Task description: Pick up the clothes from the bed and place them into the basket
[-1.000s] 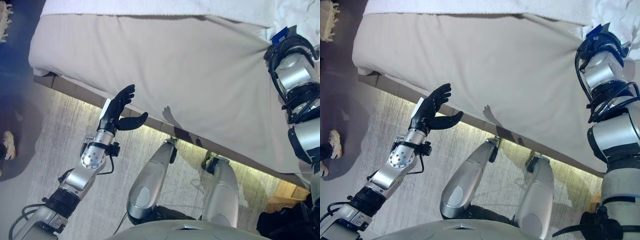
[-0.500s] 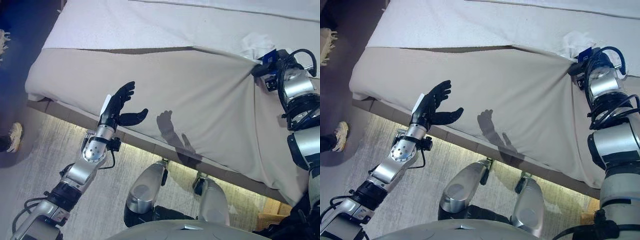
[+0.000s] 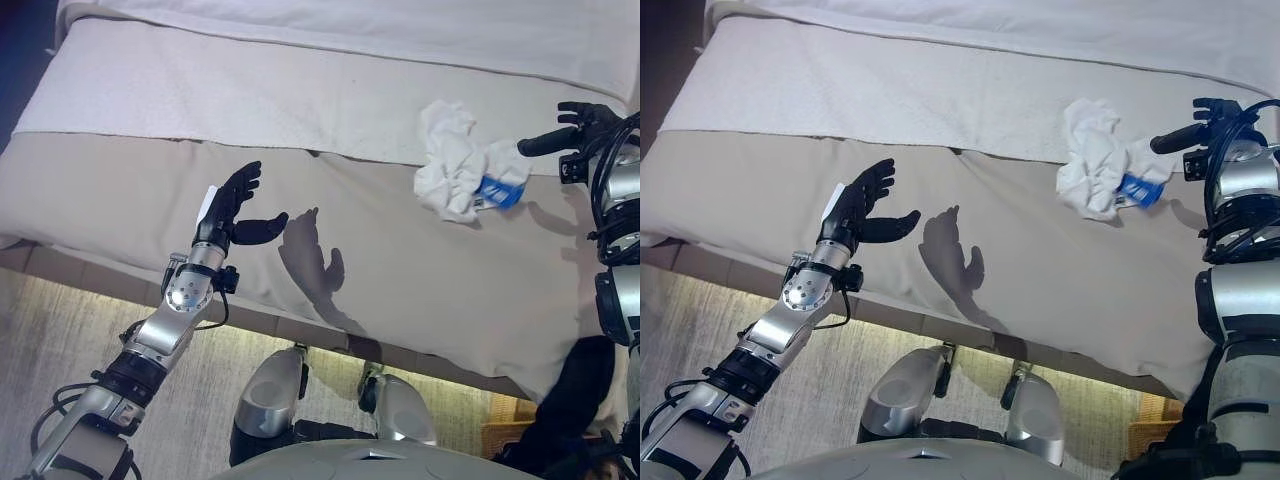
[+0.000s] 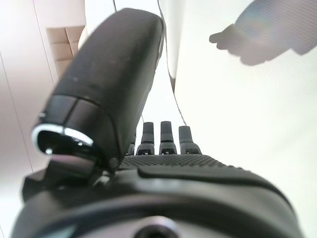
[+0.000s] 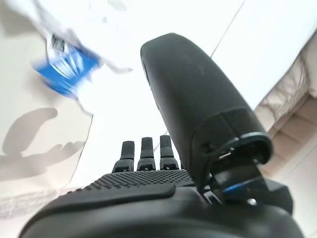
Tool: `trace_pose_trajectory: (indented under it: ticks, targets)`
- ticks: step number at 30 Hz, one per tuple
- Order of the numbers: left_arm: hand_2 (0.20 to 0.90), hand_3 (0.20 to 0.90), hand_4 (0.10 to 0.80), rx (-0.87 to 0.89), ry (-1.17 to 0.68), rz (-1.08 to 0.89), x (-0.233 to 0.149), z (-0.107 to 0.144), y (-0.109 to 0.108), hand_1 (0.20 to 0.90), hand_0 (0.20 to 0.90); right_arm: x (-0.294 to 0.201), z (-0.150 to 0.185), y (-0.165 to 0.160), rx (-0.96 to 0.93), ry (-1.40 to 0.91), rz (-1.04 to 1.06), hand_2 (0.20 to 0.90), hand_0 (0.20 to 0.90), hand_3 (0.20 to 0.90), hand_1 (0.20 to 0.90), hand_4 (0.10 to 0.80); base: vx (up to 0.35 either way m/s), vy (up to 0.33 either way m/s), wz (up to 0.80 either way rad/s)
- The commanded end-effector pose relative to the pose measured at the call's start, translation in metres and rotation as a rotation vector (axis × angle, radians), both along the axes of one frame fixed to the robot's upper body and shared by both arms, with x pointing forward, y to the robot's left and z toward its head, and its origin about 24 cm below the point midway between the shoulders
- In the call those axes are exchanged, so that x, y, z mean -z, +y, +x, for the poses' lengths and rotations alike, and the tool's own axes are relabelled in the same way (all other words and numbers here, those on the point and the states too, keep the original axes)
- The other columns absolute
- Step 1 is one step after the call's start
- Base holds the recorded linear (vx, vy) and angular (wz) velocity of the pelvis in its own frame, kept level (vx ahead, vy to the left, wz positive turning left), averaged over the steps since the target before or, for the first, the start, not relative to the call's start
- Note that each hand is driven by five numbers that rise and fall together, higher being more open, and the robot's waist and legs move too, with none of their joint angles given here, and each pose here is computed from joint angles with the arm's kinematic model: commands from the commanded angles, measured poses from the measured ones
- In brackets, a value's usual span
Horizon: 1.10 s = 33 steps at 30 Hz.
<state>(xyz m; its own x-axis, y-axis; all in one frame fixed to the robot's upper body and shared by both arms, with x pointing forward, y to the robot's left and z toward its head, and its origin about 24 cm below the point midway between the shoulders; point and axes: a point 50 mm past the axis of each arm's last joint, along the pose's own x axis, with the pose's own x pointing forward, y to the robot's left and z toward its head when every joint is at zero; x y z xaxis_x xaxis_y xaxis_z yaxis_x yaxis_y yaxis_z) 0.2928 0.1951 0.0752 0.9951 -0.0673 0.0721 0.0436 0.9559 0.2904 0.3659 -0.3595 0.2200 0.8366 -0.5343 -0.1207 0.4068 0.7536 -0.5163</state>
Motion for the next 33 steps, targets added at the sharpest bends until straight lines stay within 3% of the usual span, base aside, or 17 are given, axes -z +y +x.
trace_pose_trajectory:
  ticks: [1,6,7,8,16,33]
  targets:
    - [0.900,0.900,0.800,-0.015,-0.099,-0.072,-0.005,-0.008,-0.003,0.900,0.900,0.000,-0.008,-0.008,-0.035,-0.013,-0.111,0.900,0.900,0.900,0.900,0.800,0.000,0.000,0.00]
    - [0.900,0.900,0.800,-0.017,-0.105,-0.065,-0.006,-0.007,-0.001,0.900,0.900,0.006,-0.008,-0.008,-0.052,-0.001,-0.096,0.900,0.900,0.900,0.900,0.800,0.003,-0.009,-0.01]
    - [0.900,0.900,0.800,-0.015,-0.108,-0.065,-0.007,-0.007,-0.001,0.900,0.900,0.006,-0.009,-0.009,-0.042,-0.010,-0.098,0.862,0.862,0.856,0.862,0.756,-0.034,-0.024,0.00]
    - [0.900,0.900,0.800,-0.015,-0.111,-0.065,-0.008,-0.007,-0.001,0.900,0.900,0.004,-0.010,-0.010,-0.036,-0.016,-0.108,0.900,0.900,0.900,0.900,0.800,-0.036,-0.021,0.00]
    - [0.900,0.900,0.800,-0.008,-0.118,-0.069,-0.008,-0.008,-0.002,0.900,0.900,-0.009,-0.009,-0.009,0.013,-0.024,-0.282,0.900,0.900,0.900,0.900,0.800,-0.004,-0.012,0.00]
    - [0.900,0.900,0.800,0.157,-0.213,-0.095,-0.023,-0.016,-0.022,0.900,0.900,-0.112,-0.006,0.013,0.210,-0.225,-0.522,0.900,0.900,0.900,0.900,0.800,-0.031,-0.038,0.12]
